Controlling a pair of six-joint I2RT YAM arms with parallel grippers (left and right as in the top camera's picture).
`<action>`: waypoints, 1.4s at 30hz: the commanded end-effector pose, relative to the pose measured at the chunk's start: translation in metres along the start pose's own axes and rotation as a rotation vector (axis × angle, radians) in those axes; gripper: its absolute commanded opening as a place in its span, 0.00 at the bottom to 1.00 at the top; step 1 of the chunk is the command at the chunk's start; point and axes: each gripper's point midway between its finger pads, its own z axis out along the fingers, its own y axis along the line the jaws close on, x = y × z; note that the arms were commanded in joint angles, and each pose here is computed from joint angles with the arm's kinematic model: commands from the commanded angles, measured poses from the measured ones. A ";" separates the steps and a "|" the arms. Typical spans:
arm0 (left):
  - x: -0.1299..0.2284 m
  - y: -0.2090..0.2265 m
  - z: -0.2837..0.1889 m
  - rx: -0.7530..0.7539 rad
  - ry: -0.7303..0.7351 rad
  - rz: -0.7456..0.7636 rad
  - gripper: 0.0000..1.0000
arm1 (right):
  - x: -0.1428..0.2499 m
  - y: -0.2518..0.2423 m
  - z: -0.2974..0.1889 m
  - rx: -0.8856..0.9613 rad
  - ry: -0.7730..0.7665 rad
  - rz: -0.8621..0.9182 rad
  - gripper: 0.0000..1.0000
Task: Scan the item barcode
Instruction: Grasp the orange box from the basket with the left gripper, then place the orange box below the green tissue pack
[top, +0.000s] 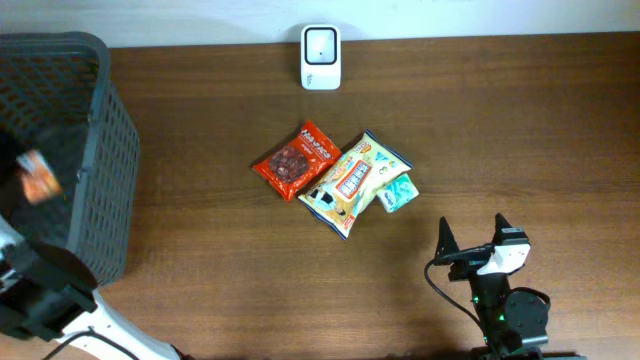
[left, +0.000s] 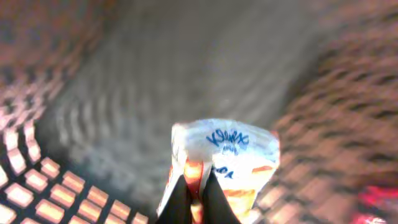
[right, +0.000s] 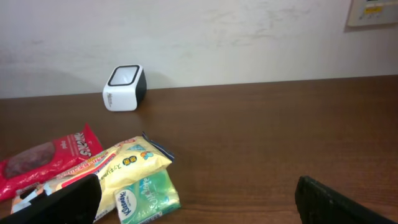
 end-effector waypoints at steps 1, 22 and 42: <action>-0.031 -0.078 -0.113 0.351 -0.319 0.114 0.00 | 0.004 -0.001 0.000 0.005 0.006 0.004 0.98; 0.387 -0.413 0.054 0.400 0.405 1.103 0.00 | 0.004 -0.001 0.000 0.005 0.006 0.004 0.98; 0.357 -0.458 0.065 0.309 0.161 1.080 0.91 | 0.004 -0.001 0.000 0.005 0.006 0.004 0.98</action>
